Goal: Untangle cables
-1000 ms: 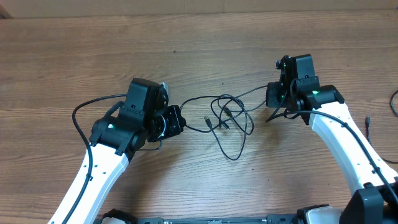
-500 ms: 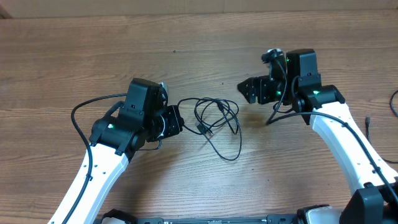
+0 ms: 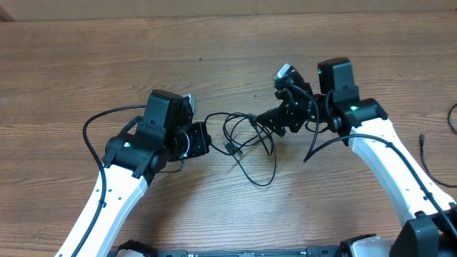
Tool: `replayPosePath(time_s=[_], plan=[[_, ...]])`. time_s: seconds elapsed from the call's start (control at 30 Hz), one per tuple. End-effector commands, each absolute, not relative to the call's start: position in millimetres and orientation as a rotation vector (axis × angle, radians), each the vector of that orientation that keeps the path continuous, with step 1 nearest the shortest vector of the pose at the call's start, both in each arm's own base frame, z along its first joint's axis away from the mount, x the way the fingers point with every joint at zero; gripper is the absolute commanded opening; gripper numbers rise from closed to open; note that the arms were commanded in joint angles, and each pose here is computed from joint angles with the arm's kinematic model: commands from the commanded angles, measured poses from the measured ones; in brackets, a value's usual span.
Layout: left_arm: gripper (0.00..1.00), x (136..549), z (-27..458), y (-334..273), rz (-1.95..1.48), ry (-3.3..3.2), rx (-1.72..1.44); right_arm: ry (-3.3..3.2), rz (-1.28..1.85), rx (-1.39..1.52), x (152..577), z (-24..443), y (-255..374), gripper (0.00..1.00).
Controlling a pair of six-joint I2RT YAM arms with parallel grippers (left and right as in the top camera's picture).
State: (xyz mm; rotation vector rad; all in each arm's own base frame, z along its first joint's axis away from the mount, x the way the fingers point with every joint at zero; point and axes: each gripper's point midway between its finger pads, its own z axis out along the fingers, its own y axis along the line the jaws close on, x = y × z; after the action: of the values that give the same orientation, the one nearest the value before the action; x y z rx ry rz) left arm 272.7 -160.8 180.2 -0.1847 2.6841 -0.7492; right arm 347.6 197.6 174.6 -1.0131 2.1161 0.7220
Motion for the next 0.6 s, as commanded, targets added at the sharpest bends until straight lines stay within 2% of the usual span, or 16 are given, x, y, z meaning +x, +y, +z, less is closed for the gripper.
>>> replayPosePath(time_s=[0.0, 0.23, 0.33, 0.47, 0.57], plan=[[0.04, 271.9, 184.7, -160.6, -0.752, 2.665, -0.131, 2.100, 0.746, -1.082, 342.3, 165.4, 209.4, 0.87], [0.04, 271.7, 184.6, -160.6, -0.752, 2.666, -0.131, 2.173, 0.784, -1.093, 341.6, 137.4, 213.9, 0.80], [0.04, 271.8, 184.6, -160.6, -0.752, 2.666, -0.132, 2.188, 0.789, -1.093, 343.1, 130.0, 214.3, 0.73], [0.04, 272.0, 184.8, -160.7, -0.752, 2.665, -0.131, 2.201, 0.795, -1.093, 343.1, 125.4, 214.3, 0.57], [0.04, 272.0, 184.7, -160.6, -0.752, 2.665, -0.132, 2.215, 0.807, -1.093, 342.1, 120.4, 215.0, 0.56]])
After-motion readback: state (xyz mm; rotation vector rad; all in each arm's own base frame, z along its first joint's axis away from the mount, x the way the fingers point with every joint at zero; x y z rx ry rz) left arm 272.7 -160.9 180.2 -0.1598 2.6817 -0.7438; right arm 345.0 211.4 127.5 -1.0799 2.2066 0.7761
